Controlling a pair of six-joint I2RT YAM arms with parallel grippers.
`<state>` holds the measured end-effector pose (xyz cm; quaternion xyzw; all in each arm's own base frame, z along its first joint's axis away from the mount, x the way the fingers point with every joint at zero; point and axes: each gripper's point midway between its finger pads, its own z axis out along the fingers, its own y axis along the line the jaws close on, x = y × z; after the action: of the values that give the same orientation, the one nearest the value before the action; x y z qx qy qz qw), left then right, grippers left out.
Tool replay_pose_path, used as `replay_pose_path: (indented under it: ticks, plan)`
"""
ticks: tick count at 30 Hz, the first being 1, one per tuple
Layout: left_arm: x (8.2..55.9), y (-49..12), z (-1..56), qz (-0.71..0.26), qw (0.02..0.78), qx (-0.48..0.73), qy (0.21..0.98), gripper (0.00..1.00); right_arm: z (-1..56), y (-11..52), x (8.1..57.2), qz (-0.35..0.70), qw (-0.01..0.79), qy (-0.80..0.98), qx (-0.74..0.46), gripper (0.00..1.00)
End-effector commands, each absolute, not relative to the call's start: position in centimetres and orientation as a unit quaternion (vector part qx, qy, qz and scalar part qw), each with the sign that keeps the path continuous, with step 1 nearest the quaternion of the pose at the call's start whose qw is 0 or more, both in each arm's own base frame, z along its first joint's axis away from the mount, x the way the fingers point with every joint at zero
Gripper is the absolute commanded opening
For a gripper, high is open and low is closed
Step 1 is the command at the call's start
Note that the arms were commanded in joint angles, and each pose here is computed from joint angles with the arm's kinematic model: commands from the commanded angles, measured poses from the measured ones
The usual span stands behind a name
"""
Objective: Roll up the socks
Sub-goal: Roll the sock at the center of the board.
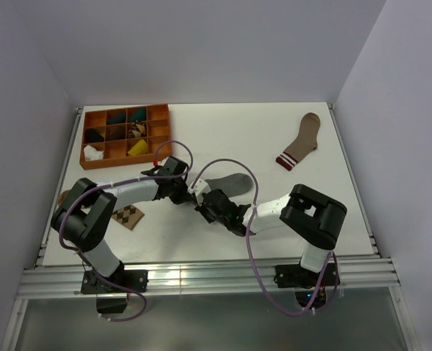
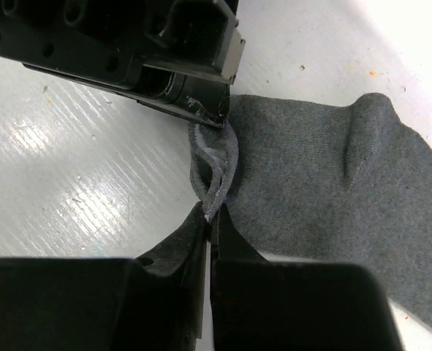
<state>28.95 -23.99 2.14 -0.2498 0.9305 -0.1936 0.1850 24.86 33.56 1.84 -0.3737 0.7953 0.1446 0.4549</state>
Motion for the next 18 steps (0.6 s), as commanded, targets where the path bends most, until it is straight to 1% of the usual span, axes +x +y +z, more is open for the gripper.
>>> replay_pose_path:
  ticks: [1, 4, 7, 12, 14, 15, 17, 18]
  plan:
    - [29.0, -24.3, 2.4, -0.2, 0.184, -0.259, 0.927, 0.01, 3.0, 34.5, 25.2, 0.159, 0.47, 0.795, -0.349, 0.0]
    - [29.0, -24.1, 2.6, -0.206, 0.188, -0.27, 0.922, 0.03, 2.6, 34.7, 24.4, 0.201, 0.438, 0.81, -0.334, 0.0]
    - [29.2, -23.6, 3.2, -0.216, 0.197, -0.283, 0.914, 0.06, 2.5, 34.2, 24.4, 0.238, 0.411, 0.821, -0.317, 0.0]
    - [30.1, -23.5, 5.0, -0.25, 0.223, -0.307, 0.891, 0.08, 2.2, 32.8, 25.1, 0.295, 0.358, 0.85, -0.249, 0.0]
    - [29.9, -23.6, 5.0, -0.262, 0.221, -0.315, 0.885, 0.15, 2.3, 32.8, 24.8, 0.321, 0.339, 0.854, -0.23, 0.0]
    - [30.1, -23.8, 5.4, -0.271, 0.226, -0.317, 0.88, 0.23, 2.2, 32.6, 25.0, 0.326, 0.333, 0.856, -0.225, 0.0]
    - [30.1, -23.8, 5.9, -0.284, 0.231, -0.322, 0.873, 0.27, 2.1, 32.4, 25.1, 0.34, 0.315, 0.86, -0.212, 0.0]
    - [30.2, -23.9, 6.3, -0.291, 0.236, -0.323, 0.869, 0.32, 1.9, 32.4, 25.2, 0.346, 0.307, 0.862, -0.207, 0.0]
